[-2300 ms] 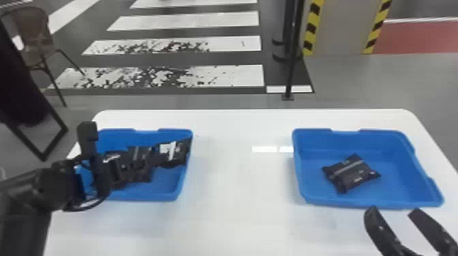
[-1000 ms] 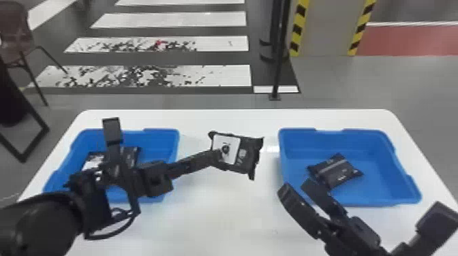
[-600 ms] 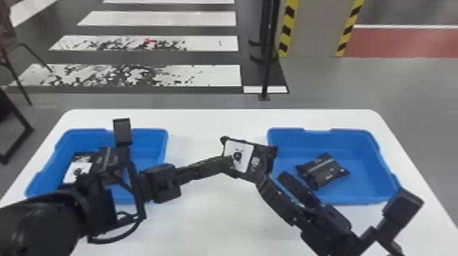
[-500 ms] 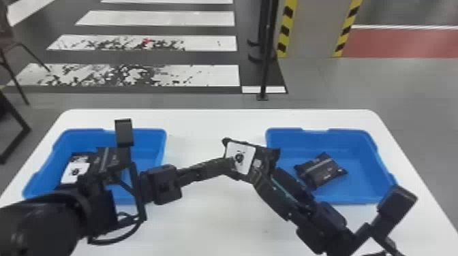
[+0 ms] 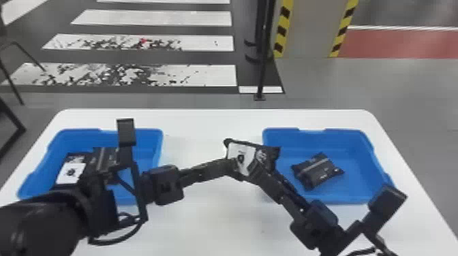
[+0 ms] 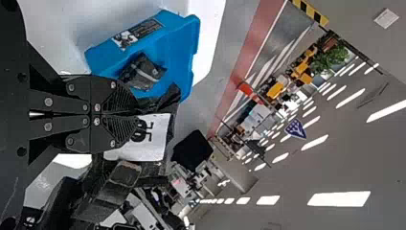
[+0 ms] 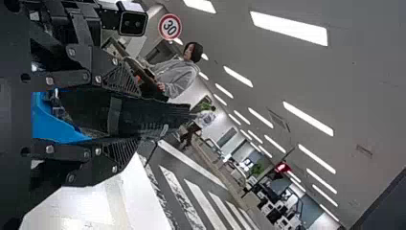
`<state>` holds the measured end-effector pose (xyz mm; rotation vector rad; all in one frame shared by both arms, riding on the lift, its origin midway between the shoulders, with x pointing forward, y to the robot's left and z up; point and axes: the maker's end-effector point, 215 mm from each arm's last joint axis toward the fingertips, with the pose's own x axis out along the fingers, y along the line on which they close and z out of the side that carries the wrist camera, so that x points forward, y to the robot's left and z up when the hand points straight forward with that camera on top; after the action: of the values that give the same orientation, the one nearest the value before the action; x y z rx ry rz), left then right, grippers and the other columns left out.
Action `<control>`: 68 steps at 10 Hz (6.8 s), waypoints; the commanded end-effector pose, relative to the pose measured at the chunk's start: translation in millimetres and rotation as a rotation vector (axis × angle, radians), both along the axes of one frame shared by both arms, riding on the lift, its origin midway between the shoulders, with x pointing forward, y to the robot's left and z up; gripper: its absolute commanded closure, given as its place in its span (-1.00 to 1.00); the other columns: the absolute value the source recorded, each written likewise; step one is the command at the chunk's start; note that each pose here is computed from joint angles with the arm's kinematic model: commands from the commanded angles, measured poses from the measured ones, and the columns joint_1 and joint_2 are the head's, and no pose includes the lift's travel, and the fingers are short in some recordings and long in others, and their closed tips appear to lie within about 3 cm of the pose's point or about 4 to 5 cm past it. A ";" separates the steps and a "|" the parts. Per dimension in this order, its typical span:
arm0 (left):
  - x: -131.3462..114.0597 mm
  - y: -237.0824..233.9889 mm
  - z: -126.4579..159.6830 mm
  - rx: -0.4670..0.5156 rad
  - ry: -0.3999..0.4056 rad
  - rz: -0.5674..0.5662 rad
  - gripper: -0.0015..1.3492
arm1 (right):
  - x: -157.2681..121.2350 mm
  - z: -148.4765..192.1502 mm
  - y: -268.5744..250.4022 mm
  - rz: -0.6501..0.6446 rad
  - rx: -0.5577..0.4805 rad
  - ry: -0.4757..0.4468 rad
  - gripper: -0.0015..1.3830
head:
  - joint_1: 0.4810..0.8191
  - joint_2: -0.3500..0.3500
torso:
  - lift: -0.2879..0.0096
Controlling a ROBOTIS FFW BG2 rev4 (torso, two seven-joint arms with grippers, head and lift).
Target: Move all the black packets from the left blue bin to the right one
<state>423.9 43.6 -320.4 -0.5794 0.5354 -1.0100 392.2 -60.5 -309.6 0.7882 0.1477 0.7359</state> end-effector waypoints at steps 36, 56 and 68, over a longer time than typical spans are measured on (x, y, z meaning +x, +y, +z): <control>116.6 340.4 -117.6 0.501 0.366 0.652 -0.77 | -51.4 -53.2 -189.6 -0.492 -0.623 -0.003 -0.78 | 0.27 0.58 | 0.00; 102.3 332.6 -149.2 0.662 0.432 0.598 0.77 | -49.7 -78.8 -181.8 -0.455 -0.493 0.080 -0.76 | 0.27 0.48 | 0.00; 20.8 100.7 -9.2 0.536 -0.160 0.229 0.77 | 6.5 9.9 -68.3 -0.211 -0.239 -0.103 -0.74 | 0.27 0.16 | 0.00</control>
<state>445.1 154.3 -331.6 -0.0801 0.5602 -0.6299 393.8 -132.3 -302.7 0.5203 0.0635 0.5341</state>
